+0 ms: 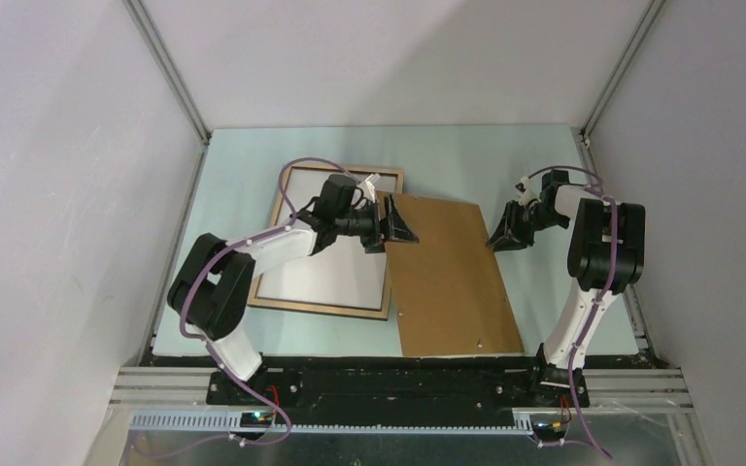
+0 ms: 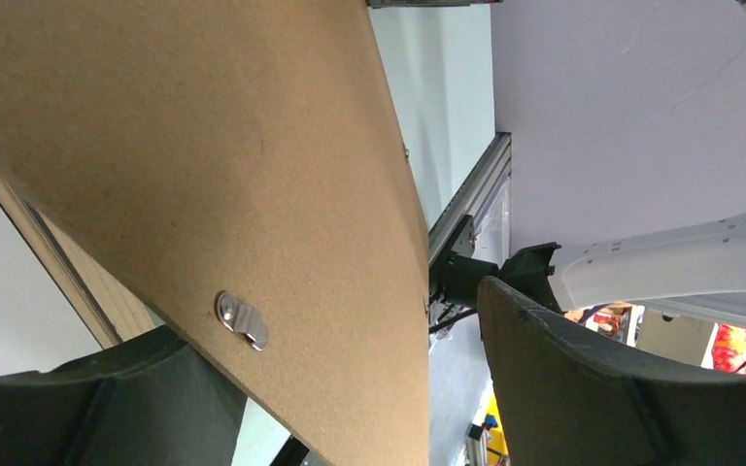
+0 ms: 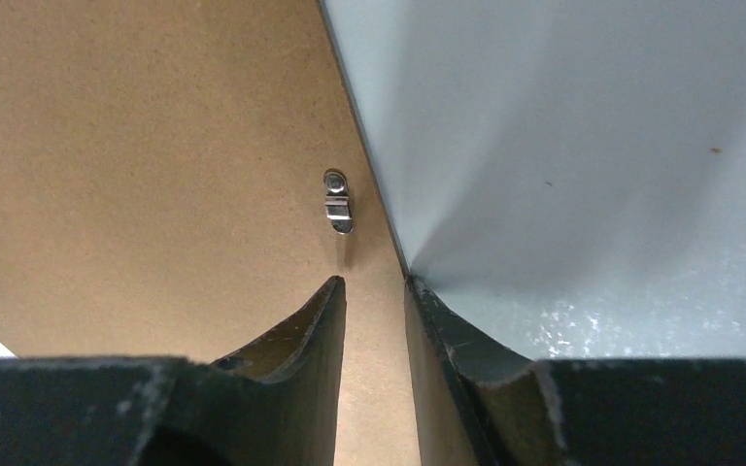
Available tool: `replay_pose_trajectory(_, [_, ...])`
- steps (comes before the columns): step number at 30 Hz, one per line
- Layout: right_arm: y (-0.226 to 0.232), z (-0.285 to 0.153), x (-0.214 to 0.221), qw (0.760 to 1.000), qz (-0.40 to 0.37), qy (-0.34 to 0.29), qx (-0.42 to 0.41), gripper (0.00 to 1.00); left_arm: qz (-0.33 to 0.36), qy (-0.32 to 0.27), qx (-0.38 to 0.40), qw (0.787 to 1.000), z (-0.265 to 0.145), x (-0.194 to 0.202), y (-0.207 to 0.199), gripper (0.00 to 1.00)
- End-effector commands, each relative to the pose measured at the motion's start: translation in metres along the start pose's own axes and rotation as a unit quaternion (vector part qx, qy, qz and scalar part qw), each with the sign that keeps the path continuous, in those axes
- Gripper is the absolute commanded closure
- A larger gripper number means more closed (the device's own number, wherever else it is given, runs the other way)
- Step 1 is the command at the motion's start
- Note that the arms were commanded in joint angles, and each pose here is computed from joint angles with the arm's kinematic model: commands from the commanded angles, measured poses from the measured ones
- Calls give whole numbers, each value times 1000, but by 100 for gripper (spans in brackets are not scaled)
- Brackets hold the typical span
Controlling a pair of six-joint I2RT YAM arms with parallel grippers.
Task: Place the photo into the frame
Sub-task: Turn over the photo frame item at the center of the board.
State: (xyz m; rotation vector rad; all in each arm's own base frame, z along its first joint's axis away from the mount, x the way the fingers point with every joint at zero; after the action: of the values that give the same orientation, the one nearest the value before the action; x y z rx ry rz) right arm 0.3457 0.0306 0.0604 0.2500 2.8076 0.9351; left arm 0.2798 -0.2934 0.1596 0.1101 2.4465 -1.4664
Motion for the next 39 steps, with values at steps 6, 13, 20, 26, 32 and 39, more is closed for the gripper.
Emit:
replay_pose_trajectory(6, [-3,11,8,1000,17,21,-14,67,59,-34,40,997,-23,11,-36,13])
replay_pose_trajectory(13, [-4,12,7,1000,17,20,-14,67,64,-48,26,996,-32,21,-30,26])
replay_pose_trajectory(20, [-3,11,7,1000,16,20,-15,67,60,-56,17,996,-33,23,-28,55])
replay_pose_trajectory(26, [-4,11,7,1000,16,18,-17,68,58,-64,4,996,-33,20,-25,76])
replay_pose_trajectory(32, [-2,5,6,999,18,14,-24,68,65,-77,-12,995,-39,9,-20,92])
replay_pose_trajectory(39, [10,-3,4,999,-1,-3,-39,65,98,-51,-41,993,-37,-22,-8,99])
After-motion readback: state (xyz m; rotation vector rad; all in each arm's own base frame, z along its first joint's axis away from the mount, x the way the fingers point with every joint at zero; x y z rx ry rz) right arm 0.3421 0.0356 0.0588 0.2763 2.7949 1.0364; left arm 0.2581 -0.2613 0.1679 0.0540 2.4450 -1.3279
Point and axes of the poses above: each gripper's point midway between its finger pads, its own z axis out along the fingers, its own y axis along the line the jaws close on, x = y × z, the point moved 5 cm from there along -z, back along the fingers
